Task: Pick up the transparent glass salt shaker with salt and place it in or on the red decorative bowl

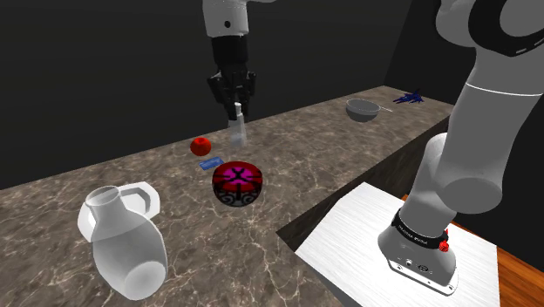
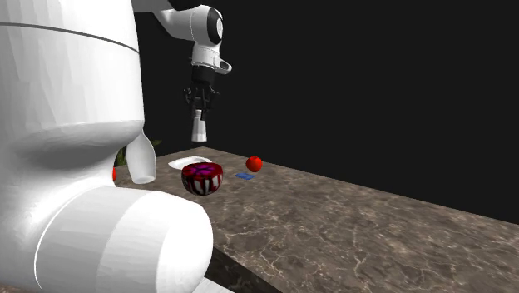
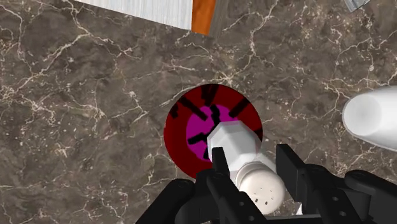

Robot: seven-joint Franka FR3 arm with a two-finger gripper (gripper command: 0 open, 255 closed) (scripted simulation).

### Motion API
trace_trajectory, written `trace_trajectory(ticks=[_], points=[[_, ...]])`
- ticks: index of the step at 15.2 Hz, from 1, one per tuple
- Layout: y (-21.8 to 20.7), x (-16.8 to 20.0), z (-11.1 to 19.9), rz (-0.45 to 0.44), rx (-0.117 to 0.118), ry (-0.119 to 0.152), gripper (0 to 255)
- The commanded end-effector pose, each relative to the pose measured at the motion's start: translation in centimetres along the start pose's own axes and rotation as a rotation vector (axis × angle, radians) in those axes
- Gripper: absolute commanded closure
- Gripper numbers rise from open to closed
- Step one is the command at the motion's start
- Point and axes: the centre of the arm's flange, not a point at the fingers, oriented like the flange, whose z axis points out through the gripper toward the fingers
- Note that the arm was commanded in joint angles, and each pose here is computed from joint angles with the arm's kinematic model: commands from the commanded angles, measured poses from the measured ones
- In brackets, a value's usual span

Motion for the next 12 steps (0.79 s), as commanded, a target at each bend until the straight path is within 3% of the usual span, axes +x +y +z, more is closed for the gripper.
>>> trace_trajectory(ticks=[1,12], points=[[-0.6,0.1,0.7,0.002,0.000,0.000,255],[-0.1,1.4,6.4,0.002,0.000,0.000,255]])
